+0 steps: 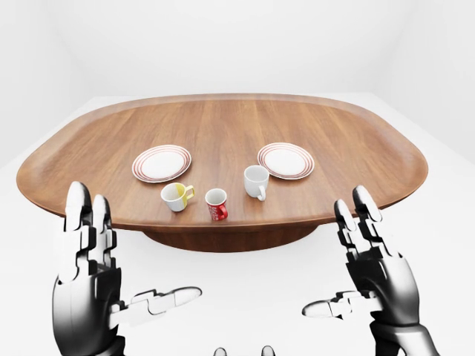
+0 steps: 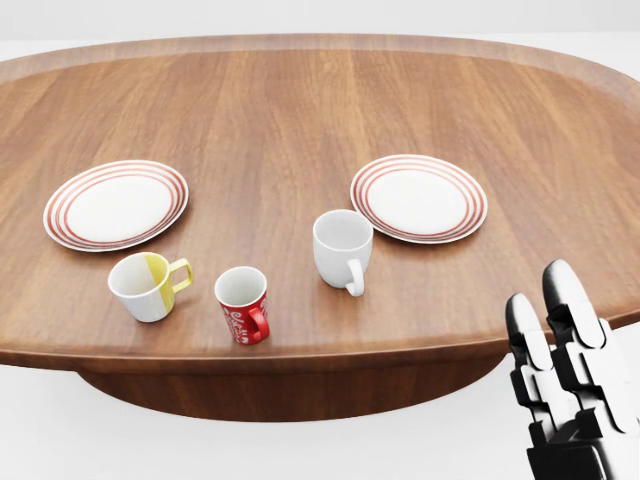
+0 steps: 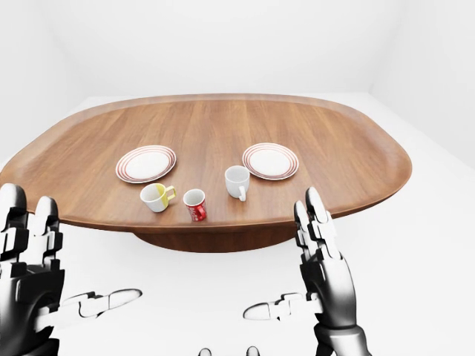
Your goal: Put the red mug on the left plate.
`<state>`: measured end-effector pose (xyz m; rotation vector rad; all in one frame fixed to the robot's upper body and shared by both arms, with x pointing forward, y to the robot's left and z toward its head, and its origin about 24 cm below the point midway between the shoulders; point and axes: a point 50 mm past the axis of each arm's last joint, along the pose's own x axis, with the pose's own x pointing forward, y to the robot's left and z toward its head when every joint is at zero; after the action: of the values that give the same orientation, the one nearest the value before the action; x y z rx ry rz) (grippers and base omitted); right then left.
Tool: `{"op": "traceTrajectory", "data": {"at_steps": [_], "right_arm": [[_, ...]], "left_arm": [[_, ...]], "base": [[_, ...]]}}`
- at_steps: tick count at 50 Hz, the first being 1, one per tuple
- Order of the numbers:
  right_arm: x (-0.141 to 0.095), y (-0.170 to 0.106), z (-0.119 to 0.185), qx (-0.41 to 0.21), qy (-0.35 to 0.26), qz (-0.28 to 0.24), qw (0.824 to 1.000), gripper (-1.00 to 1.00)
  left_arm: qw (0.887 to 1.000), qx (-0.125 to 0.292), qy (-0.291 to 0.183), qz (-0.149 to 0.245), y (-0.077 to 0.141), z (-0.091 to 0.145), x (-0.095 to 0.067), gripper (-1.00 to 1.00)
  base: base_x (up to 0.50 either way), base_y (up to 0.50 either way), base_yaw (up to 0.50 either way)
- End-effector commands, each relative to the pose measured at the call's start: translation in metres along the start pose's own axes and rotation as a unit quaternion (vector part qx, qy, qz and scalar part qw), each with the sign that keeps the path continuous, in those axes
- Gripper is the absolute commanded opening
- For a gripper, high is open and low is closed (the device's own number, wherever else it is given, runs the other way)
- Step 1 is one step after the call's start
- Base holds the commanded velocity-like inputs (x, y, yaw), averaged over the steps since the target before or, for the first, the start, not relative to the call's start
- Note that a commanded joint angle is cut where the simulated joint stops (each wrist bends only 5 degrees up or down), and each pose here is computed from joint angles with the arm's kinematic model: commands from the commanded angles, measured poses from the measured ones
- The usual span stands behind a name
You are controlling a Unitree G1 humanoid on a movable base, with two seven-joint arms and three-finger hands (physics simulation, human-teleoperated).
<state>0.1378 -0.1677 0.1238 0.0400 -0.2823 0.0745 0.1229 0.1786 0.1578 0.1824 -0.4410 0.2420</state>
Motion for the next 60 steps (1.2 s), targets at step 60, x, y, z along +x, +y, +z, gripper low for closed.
{"op": "traceTrajectory", "data": {"at_steps": [60], "right_arm": [[0.000,0.010,0.001,-0.026,-0.008,0.025,0.999,1.00]], "left_arm": [[1.000,0.003,0.008,-0.009,-0.005,-0.002,-0.002,1.00]], "base": [[0.09,0.38,0.00]]}}
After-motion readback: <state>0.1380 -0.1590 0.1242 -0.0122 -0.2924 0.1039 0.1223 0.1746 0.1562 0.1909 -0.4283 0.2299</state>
